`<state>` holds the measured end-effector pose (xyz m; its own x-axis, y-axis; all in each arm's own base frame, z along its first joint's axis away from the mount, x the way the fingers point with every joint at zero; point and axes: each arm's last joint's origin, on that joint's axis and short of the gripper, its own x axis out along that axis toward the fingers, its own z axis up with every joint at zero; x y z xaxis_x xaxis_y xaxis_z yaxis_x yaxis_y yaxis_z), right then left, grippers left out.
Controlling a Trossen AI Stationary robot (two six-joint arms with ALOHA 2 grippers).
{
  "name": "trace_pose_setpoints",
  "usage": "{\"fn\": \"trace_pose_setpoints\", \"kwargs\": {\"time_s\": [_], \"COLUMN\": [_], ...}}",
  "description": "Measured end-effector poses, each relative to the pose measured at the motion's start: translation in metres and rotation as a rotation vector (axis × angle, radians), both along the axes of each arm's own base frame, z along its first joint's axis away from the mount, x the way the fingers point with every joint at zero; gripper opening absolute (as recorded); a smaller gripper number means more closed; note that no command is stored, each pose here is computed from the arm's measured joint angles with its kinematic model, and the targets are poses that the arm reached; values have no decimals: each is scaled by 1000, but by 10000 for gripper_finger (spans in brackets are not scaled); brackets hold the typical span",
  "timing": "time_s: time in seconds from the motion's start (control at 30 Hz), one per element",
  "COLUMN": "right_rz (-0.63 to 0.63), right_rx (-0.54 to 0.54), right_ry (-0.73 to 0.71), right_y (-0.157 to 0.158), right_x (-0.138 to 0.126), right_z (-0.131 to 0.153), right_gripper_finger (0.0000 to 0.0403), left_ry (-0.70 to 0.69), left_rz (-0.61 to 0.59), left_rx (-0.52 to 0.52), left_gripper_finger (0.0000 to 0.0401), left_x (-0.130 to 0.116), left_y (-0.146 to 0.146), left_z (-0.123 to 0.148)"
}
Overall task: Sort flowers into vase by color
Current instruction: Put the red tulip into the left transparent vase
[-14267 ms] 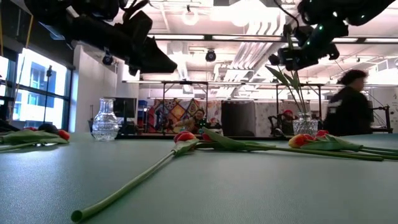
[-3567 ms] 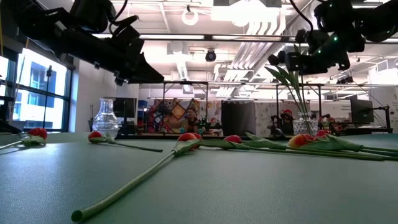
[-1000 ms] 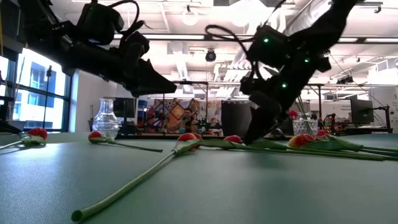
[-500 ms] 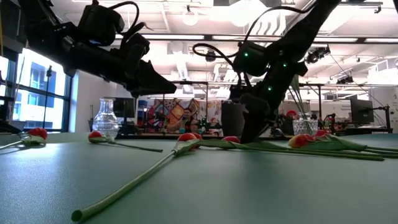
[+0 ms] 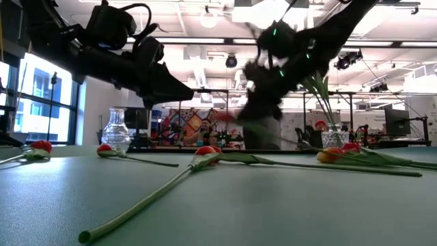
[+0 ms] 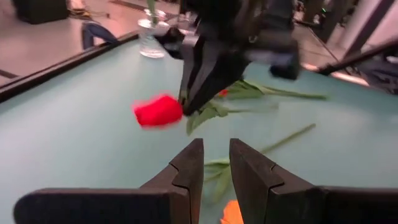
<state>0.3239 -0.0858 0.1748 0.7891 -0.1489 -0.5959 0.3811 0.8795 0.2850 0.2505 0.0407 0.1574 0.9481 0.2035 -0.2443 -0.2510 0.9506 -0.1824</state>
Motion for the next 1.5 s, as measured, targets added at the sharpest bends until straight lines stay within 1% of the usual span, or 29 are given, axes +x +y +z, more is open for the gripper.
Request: {"fn": "trace_pose_setpoints", "kwargs": {"time_s": [0.1,0.17,0.23,0.3,0.4,0.53,0.6,0.77,0.87,0.97,1.1,1.2,1.37,1.5], "right_rz": [-10,-9,-2,24,59,88,95,109,124,140,206,241,259,261], "right_rx": [-51,-87,-141,-226,-339,-392,-403,-445,-463,-486,-474,-455,-452,-435], "right_ry": [-252,-379,-489,-596,-697,-734,-741,-752,-782,-795,-780,-787,-791,-781], "right_y": [-2,-2,-3,1,13,27,31,44,51,57,61,63,64,64], "right_x": [6,6,5,5,8,11,11,13,13,13,14,14,15,15], "right_z": [33,51,67,82,91,95,96,98,100,102,99,99,99,98], "right_gripper_finger": [1,0,0,0,0,0,0,0,0,0,0,0,0,0], "left_ry": [-24,-37,-53,-67,-98,-106,-103,-157,-178,-179,-220,-211,-224,-222], "left_rz": [57,76,74,61,13,-15,-34,-91,-101,-124,-242,-298,-306,-297], "left_rx": [-13,-12,-2,13,50,99,122,176,223,237,224,244,261,263], "left_gripper_finger": [67,67,67,67,67,76,94,153,168,167,163,161,157,128], "left_x": [-2,-3,-4,-4,1,7,8,18,23,28,38,43,48,48], "left_y": [5,8,9,9,8,9,8,6,5,5,0,-5,-6,-4], "left_z": [4,7,11,15,25,31,33,49,57,60,68,66,70,70]}}
